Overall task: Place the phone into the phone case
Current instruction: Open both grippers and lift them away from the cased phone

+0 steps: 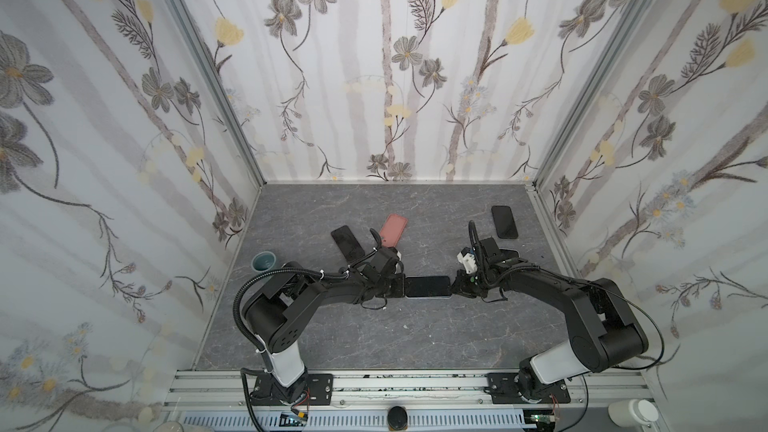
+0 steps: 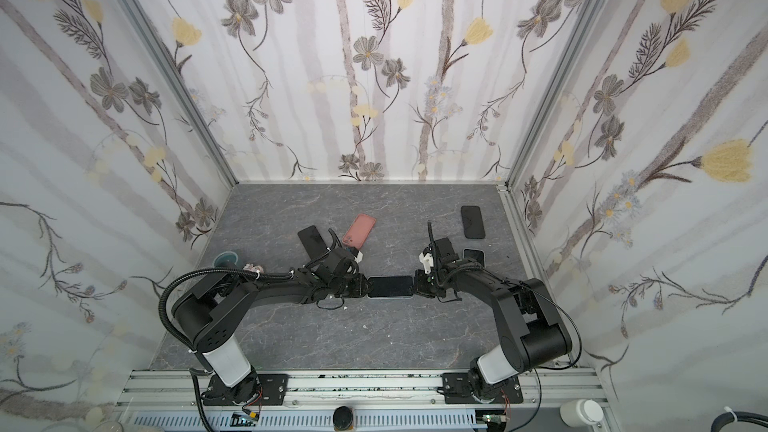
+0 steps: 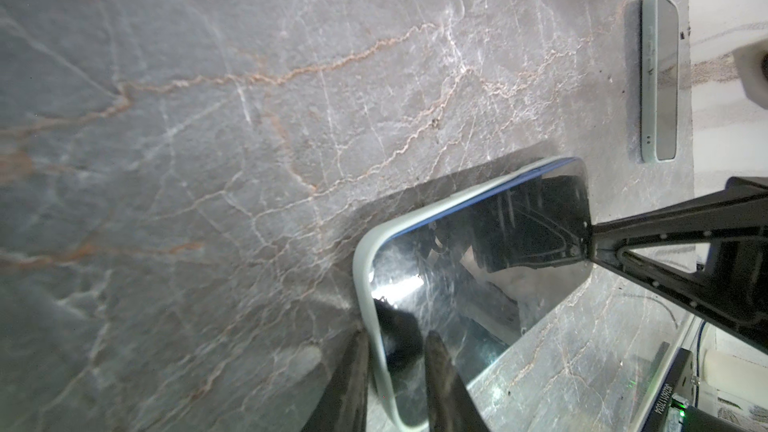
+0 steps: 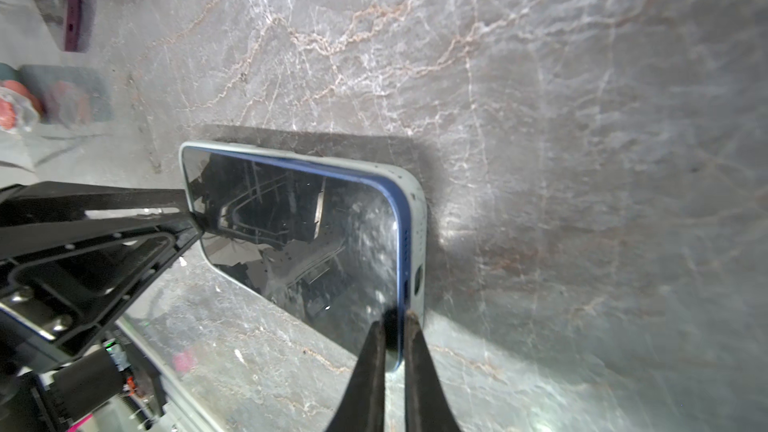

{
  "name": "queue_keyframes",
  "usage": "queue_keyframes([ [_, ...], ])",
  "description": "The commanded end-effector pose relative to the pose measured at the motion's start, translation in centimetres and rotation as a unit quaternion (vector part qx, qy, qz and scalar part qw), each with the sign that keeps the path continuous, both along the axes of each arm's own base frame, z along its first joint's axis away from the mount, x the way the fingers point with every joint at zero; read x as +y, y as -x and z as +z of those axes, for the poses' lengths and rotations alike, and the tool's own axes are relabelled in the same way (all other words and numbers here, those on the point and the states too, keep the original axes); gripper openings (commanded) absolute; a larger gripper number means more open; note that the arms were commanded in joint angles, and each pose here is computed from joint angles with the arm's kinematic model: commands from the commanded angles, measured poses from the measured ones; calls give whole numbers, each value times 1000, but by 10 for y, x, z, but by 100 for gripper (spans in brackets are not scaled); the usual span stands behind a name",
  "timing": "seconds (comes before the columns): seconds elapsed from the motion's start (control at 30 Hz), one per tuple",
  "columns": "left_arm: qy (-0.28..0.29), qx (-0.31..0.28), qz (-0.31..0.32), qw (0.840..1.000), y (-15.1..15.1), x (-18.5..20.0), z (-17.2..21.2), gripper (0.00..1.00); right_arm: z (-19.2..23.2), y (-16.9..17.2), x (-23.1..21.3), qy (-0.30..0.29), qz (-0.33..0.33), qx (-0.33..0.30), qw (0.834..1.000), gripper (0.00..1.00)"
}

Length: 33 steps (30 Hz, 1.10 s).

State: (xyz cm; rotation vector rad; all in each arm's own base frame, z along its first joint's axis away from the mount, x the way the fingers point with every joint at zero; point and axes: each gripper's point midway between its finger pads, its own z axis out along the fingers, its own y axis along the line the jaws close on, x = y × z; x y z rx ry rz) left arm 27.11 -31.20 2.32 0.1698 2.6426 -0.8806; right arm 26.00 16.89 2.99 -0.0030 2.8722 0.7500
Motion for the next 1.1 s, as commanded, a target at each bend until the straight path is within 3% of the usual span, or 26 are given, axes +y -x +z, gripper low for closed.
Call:
queue_keyframes([
  [0.0, -30, 3, 13, 999, 1, 11, -10, 27, -5, 8, -17, 50, -4, 13, 999, 12],
  [0.37, -26, 5, 10, 1000, 2, 10, -8, 27, -23, 20, -14, 60, 11, 33, 998, 9],
  [0.73, -26, 4, 10, 1000, 1, 10, -8, 27, -43, 34, -34, 127, 9, 56, 990, 6],
  [1.07, -26, 0, 10, 1000, 1, 11, -5, 27, -28, 24, -28, 119, 1, 34, 992, 7],
])
